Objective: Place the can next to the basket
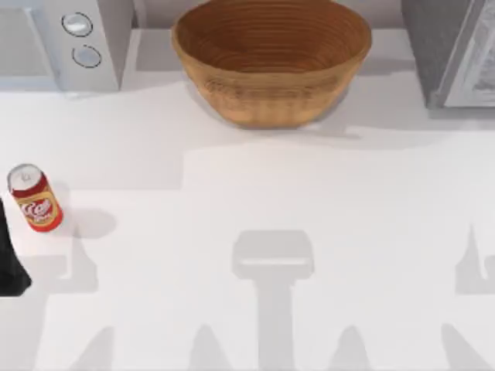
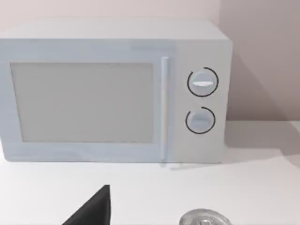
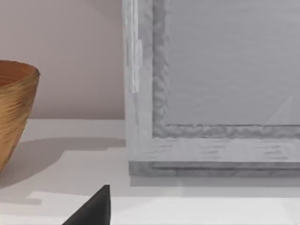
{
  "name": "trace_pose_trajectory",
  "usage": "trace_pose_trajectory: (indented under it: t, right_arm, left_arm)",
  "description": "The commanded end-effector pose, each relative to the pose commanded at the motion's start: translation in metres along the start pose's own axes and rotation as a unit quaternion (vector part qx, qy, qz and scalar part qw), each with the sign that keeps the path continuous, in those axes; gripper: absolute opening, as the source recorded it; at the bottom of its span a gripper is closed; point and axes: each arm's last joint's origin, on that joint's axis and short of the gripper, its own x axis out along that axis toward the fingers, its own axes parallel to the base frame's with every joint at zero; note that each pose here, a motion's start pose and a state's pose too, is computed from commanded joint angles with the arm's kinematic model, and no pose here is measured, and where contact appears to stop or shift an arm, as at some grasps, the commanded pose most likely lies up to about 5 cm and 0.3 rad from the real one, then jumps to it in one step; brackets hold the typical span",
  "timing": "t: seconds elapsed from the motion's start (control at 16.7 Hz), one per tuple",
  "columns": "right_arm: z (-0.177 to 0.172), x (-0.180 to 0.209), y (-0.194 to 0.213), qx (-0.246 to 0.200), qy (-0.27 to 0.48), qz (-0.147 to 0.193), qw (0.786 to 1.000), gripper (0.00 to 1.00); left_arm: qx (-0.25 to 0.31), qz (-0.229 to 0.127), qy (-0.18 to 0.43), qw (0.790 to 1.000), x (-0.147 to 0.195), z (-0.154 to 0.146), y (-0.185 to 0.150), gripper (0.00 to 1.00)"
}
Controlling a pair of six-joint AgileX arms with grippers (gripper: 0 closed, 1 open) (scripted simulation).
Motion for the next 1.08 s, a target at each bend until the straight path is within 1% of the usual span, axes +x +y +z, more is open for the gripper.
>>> trace_pose_trajectory:
  t: [0.18,0.36,0.54,0.66,0.72,0.84,0.96,1.08]
  right_arm:
    - [0.000,0.000,0.000,0.000,0.000,0.000,1.000,1.00]
    - [0.000,0.000,0.000,0.000,0.000,0.000,1.000,1.00]
    - [0.000,0.000,0.000,0.000,0.000,0.000,1.000,1.00]
    - [0.000,0.000,0.000,0.000,0.000,0.000,1.000,1.00]
    - [0.000,0.000,0.000,0.000,0.000,0.000,1.000,1.00]
    - [0.000,0.000,0.000,0.000,0.000,0.000,1.000,1.00]
    - [0.000,0.000,0.000,0.000,0.000,0.000,1.000,1.00]
    - [0.000,0.000,0.000,0.000,0.000,0.000,1.000,1.00]
  left_arm:
    - [0.003,-0.001,0.004,1.000,0.000,0.002,0.000,1.00]
    - [0.026,-0.006,0.042,0.999,0.001,0.019,-0.001,1.00]
    - [0.068,-0.015,0.113,0.991,0.010,0.051,-0.001,1.00]
    - [0.103,-0.028,0.182,0.978,0.025,0.074,-0.001,1.00]
    - [0.121,-0.037,0.222,0.967,0.036,0.083,-0.001,1.00]
    - [0.156,-0.061,0.309,0.936,0.065,0.098,-0.002,1.00]
    - [0.188,-0.092,0.394,0.895,0.100,0.104,-0.002,1.00]
    - [0.215,-0.127,0.469,0.847,0.135,0.104,-0.003,1.00]
